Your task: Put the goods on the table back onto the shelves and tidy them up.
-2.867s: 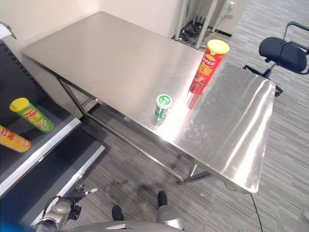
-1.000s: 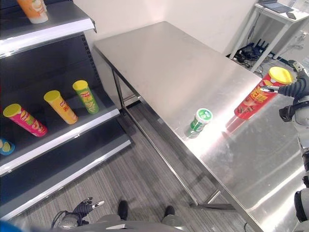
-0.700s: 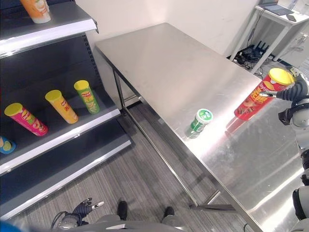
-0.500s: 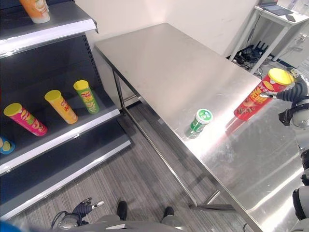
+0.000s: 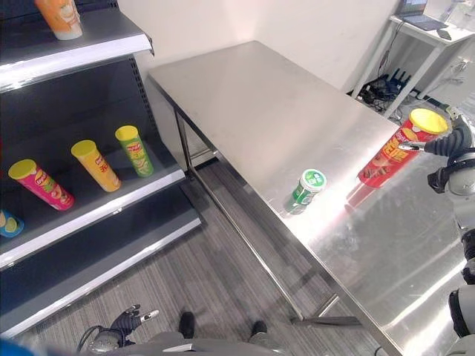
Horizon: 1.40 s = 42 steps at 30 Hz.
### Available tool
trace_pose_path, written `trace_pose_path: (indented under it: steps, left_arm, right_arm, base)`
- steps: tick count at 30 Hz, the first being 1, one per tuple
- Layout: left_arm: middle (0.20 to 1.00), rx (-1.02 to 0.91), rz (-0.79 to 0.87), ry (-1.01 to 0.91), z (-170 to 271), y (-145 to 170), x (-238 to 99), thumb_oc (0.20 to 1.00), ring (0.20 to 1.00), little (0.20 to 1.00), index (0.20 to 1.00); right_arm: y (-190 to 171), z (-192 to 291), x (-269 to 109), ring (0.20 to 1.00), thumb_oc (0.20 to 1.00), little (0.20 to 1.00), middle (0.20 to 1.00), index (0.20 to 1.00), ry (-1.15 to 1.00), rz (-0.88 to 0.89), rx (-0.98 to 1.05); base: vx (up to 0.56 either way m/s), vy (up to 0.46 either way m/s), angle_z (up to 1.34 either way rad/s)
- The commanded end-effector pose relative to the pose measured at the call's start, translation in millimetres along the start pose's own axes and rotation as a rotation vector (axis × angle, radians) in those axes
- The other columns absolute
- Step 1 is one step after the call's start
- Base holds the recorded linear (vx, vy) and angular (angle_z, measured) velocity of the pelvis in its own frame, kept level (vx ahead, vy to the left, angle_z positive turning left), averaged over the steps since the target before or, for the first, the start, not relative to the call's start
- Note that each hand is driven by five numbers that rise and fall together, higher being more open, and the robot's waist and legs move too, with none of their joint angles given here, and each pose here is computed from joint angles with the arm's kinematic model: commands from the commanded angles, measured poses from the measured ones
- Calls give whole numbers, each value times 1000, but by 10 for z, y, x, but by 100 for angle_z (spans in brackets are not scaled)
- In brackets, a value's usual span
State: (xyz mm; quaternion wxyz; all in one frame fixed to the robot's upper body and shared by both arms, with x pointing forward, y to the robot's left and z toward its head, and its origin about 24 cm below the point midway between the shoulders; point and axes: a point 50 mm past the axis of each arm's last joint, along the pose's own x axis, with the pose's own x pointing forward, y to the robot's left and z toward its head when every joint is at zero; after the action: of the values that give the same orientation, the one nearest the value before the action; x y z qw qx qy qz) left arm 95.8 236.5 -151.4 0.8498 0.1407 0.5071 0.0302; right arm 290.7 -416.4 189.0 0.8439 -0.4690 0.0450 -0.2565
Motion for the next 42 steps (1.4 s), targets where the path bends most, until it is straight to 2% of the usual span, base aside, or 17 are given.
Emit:
trace_pose_path:
  steps: [1,22,23,24,25,37,42]
  left_arm:
    - [1000,0,34,-47,148,130,39,1000,1000,1000,1000]
    - [1000,-1,49,-40,115,183,28,1000,1000,1000,1000]
    - [1000,-2,52,-41,115,188,27,1000,1000,1000,1000]
    - [1000,-6,52,-41,114,189,26,1000,1000,1000,1000]
    - [1000,-8,53,-41,113,190,26,1000,1000,1000,1000]
    - [1000,-22,54,-37,101,185,22,1000,1000,1000,1000]
    - [1000,-23,64,-36,114,197,28,1000,1000,1000,1000]
  right_arm:
    - [-204,270,141,1000,1000,1000,1000,1000,-58,-105,28]
    - [-190,287,205,1000,1000,1000,1000,1000,-18,-102,38]
    - [-207,287,208,937,937,937,937,937,-14,-106,33]
    - [-211,269,207,357,357,357,357,357,-5,-103,32]
    - [-209,264,207,200,200,200,200,200,-2,-99,31]
    - [-213,238,174,200,200,200,200,200,-14,-108,38]
    - [-335,264,69,200,200,200,200,200,-91,-187,80]
  base:
    - [0,0,0]
    - [1,-2,2]
    - [0,0,0]
    - [0,0,0]
    - [0,0,0]
    - [0,0,0]
    - [0,0,0]
